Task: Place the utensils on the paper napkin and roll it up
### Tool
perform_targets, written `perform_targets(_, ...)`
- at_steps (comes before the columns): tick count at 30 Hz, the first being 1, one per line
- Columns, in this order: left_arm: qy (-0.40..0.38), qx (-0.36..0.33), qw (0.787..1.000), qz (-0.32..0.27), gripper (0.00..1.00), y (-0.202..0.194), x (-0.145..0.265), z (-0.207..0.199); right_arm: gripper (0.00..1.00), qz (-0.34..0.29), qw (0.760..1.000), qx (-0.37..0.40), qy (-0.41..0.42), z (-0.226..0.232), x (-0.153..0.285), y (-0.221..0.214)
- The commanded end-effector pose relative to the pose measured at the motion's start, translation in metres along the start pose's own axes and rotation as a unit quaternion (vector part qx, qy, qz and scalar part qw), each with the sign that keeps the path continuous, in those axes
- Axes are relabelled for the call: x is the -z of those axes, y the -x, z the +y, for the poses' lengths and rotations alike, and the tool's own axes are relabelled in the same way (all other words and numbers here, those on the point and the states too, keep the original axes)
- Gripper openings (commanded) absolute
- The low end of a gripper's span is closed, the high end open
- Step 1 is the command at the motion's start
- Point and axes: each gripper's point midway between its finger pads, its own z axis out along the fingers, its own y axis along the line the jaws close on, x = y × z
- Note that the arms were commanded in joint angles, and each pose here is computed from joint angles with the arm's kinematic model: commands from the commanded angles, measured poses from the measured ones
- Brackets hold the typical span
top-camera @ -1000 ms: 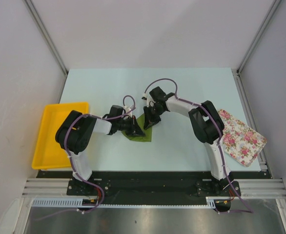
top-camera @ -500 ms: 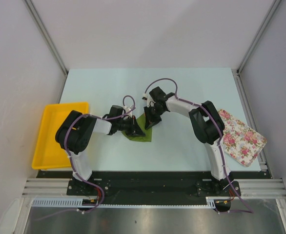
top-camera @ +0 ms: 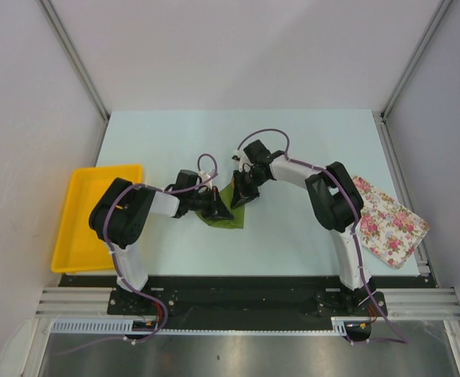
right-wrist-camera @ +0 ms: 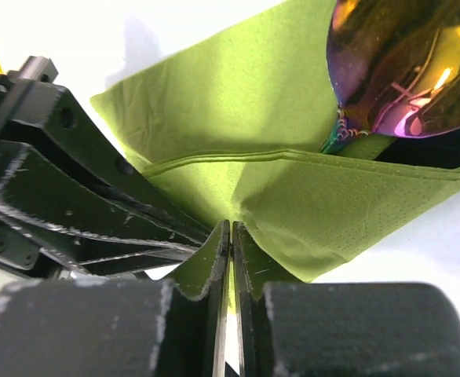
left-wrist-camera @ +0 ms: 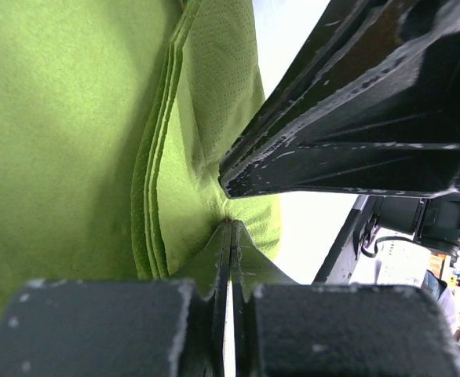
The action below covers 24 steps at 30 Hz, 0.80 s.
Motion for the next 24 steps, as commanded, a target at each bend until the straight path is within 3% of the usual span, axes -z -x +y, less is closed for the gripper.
perform_targets(1, 0.086, 0.013, 0.996, 0.005, 0.0, -0.019, 0.001, 0.044, 0.08, -0.031, 0.999, 0.02, 0.017, 0.023, 0.017, 0.013)
perform_targets(5, 0.081, 0.012, 0.997, -0.001, 0.0, -0.016, 0.002, 0.042, 0.05, -0.005, 0.999, 0.026, -0.02, 0.005, 0.002, -0.001)
perform_targets(8, 0.071, 0.002, 0.997, -0.01, 0.06, -0.009, 0.004, 0.034, 0.03, 0.015, 0.998, 0.031, -0.048, -0.009, -0.01, -0.013)
perform_targets(11, 0.052, -0.018, 0.998, -0.026, 0.19, 0.0, 0.009, 0.019, 0.02, 0.027, 0.997, 0.035, -0.071, -0.026, -0.02, -0.02)
perform_targets(12, 0.047, -0.023, 0.998, -0.028, 0.3, 0.003, 0.012, 0.015, 0.01, 0.027, 0.995, 0.037, -0.083, -0.033, -0.022, -0.02)
perform_targets(14, 0.037, -0.033, 0.998, -0.045, 0.39, 0.009, 0.024, 0.003, 0.0, 0.036, 0.994, 0.04, -0.093, -0.042, -0.027, -0.025)
perform_targets(15, 0.038, -0.03, 0.997, -0.058, 0.49, 0.015, 0.032, 0.003, 0.0, 0.035, 0.993, 0.039, -0.103, -0.046, -0.027, -0.024)
perform_targets(18, 0.059, -0.017, 0.994, -0.091, 0.62, 0.027, 0.064, 0.005, 0.0, 0.04, 0.992, 0.039, -0.11, -0.054, -0.029, -0.028)
perform_targets(24, 0.148, 0.003, 0.985, -0.086, 0.7, 0.012, 0.112, 0.04, 0.0, 0.04, 0.993, 0.037, -0.103, -0.053, -0.031, -0.029)
